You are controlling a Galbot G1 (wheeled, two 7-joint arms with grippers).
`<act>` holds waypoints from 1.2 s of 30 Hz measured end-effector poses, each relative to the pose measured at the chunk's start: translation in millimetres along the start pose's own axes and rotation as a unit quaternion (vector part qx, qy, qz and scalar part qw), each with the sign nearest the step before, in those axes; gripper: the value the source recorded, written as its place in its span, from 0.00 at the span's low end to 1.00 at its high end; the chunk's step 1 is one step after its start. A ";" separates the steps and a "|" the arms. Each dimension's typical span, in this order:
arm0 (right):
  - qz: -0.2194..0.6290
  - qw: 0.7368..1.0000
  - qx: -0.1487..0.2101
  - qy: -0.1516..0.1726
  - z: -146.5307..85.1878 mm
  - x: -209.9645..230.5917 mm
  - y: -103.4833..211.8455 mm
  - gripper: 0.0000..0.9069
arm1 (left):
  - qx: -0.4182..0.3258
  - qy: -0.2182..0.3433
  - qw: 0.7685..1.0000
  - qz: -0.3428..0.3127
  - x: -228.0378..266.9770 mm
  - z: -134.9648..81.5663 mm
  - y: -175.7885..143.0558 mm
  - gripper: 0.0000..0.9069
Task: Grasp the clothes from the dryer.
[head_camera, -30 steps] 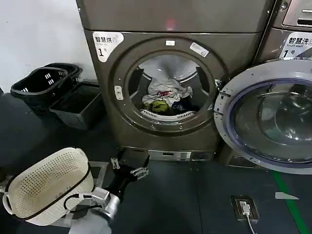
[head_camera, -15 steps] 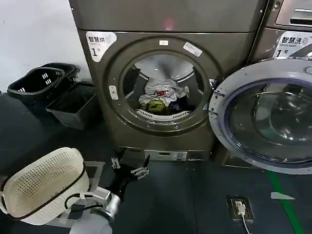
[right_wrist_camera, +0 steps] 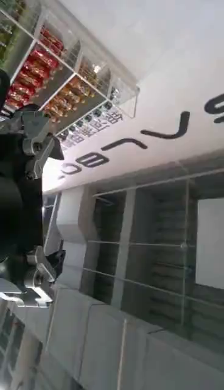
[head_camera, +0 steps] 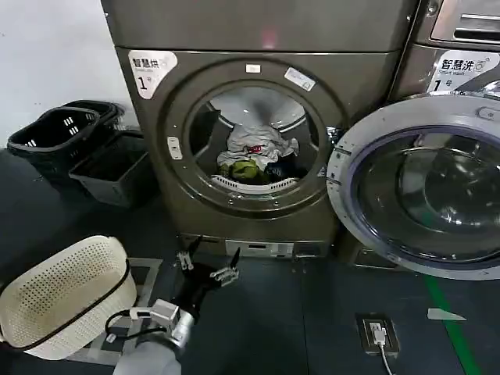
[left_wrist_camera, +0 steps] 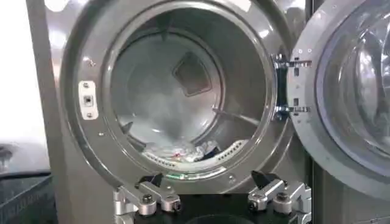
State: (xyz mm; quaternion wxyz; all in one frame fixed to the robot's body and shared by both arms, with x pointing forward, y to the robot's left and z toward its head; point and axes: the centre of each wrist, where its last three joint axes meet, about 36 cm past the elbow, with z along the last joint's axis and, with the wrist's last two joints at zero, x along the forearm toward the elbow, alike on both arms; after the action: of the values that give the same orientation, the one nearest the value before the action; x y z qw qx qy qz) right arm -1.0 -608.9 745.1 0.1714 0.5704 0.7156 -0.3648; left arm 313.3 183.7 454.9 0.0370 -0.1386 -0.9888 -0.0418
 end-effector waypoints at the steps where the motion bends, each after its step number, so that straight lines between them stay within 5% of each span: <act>1: 0.000 1.000 0.001 -0.001 -0.7 0.1 -0.4 1.00 | -0.001 0.000 1.000 0.000 -0.1 0.3 0.4 1.00; 21: 0.001 1.000 0.022 -0.006 -10.0 -4.9 -8.0 1.00 | -0.006 -0.007 1.000 -0.011 1.9 -2.1 -0.3 1.00; 36: -0.007 1.000 0.000 -0.030 -7.0 -4.5 -3.2 1.00 | -0.014 0.009 0.999 -0.044 5.8 -3.8 1.4 1.00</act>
State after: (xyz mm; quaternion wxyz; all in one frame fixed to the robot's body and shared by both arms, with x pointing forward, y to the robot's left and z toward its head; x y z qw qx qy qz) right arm -1.5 -607.3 753.9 0.1904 0.5542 0.7139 -0.3834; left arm 308.4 186.3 459.2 0.0417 -0.0952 -0.9929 -0.0580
